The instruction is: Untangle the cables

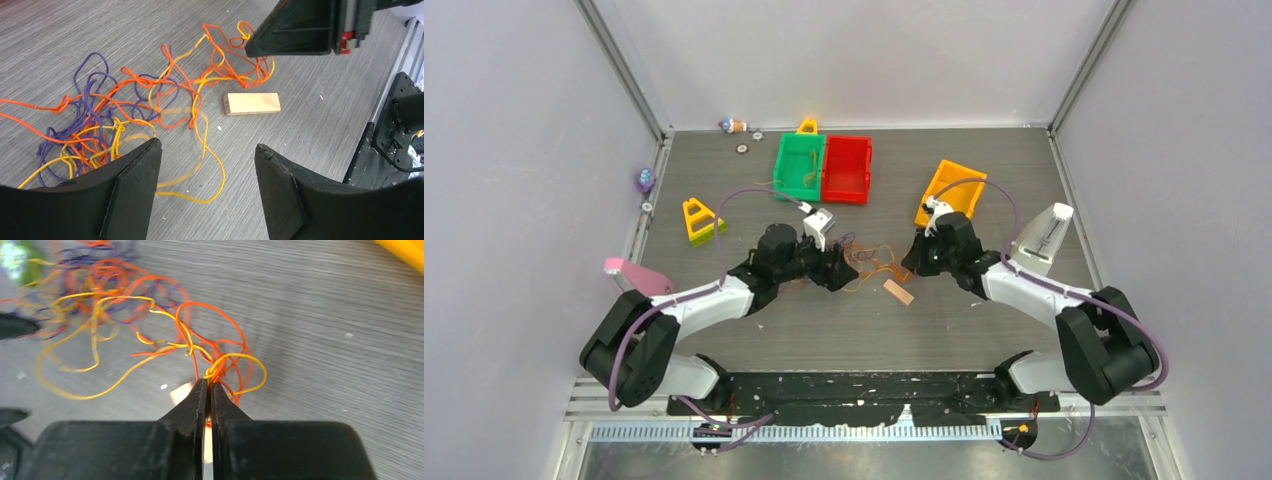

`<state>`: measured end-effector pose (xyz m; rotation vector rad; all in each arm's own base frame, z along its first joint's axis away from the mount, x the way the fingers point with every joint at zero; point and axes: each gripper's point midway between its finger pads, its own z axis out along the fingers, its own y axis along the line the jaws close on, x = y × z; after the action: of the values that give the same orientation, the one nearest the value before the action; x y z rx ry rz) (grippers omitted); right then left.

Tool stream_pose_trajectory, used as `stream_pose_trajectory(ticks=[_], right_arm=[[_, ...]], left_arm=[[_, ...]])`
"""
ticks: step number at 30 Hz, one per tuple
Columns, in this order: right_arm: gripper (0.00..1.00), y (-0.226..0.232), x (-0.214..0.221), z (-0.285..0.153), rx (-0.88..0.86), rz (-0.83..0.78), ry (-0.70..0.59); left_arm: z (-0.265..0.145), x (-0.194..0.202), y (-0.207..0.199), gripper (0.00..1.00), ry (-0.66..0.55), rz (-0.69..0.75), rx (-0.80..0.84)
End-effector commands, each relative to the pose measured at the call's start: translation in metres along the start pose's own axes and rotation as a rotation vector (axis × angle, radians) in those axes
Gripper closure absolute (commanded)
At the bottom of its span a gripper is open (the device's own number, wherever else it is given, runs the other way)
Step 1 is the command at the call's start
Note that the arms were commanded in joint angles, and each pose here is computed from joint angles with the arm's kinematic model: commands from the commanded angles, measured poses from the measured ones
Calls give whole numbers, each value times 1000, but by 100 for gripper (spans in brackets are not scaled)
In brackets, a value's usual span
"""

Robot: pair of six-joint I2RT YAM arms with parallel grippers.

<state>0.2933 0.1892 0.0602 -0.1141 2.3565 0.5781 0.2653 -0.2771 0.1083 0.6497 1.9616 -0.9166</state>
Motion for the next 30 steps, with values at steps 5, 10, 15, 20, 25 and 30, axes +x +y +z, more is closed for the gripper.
stream_pose_trajectory(ticks=[5, 10, 15, 20, 25, 30], right_arm=[[92, 114, -26, -64, -493, -182, -78], [58, 82, -14, -60, -315, -137, -49], [31, 54, -2, -53, -188, -107, -46], [40, 31, -5, -49, -57, -71, -58], [47, 28, -1, -43, -54, -65, -51], [23, 53, -2, -39, -208, -122, -49]], left_arm=[[-6, -53, -24, 31, -88, 73, 64], [0, -55, -17, 31, -55, 55, 30], [4, -53, -13, 31, -22, 31, 8], [13, -49, -12, 32, 31, 14, 14], [22, -49, -20, 33, 65, 49, 27], [28, -39, -26, 32, 103, 50, 53]])
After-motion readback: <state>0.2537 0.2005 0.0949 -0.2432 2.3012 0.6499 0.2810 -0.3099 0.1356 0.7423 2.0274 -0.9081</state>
